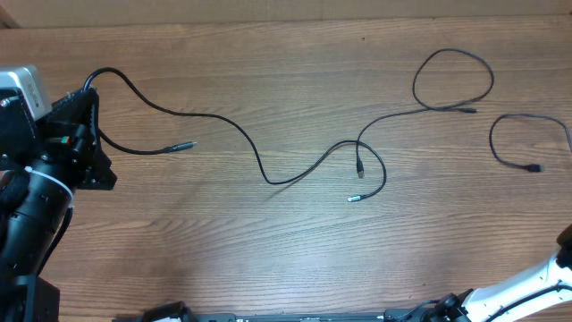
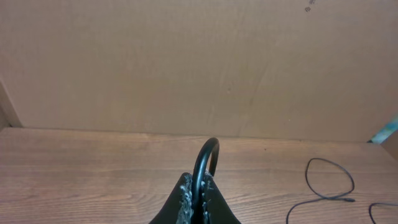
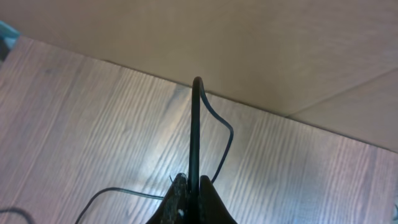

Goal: Untangle cables

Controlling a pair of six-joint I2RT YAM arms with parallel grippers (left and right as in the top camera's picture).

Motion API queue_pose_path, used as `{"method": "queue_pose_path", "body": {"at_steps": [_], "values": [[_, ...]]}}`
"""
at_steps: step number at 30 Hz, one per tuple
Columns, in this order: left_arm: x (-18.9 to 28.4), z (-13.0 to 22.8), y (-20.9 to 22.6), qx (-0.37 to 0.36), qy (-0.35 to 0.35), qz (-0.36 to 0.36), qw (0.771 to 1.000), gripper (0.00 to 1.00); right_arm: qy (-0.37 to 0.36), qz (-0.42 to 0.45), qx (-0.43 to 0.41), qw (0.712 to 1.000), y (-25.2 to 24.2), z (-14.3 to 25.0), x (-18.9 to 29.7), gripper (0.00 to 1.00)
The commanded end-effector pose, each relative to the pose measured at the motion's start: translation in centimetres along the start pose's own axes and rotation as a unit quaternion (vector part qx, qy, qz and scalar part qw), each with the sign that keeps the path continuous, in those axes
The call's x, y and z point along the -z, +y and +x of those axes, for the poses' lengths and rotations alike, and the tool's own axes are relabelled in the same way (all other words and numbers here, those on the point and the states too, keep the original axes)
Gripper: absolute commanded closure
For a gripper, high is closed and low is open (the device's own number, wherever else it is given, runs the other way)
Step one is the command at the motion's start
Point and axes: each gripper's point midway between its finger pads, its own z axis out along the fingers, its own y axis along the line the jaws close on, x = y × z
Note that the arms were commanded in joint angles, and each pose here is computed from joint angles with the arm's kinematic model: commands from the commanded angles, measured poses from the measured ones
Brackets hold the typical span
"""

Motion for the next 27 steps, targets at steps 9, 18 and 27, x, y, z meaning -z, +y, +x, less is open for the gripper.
{"method": "queue_pose_path", "body": {"at_steps": [9, 18, 27], "values": [[-0.2, 0.0, 0.0, 0.007, 0.002, 0.003, 1.000, 0.96, 0.012, -0.008, 0.000, 1.000, 0.6, 0.5, -1.0, 0.96], [-0.2, 0.0, 0.0, 0.011, 0.002, 0.003, 1.000, 0.96, 0.104, 0.021, 0.015, 0.994, 0.2, 6.5, -9.5, 0.96], [-0.2, -0.1, 0.0, 0.011, 0.001, 0.003, 1.000, 0.96, 0.144, 0.033, 0.021, 0.989, -0.7, 12.1, -14.8, 0.96]]}}
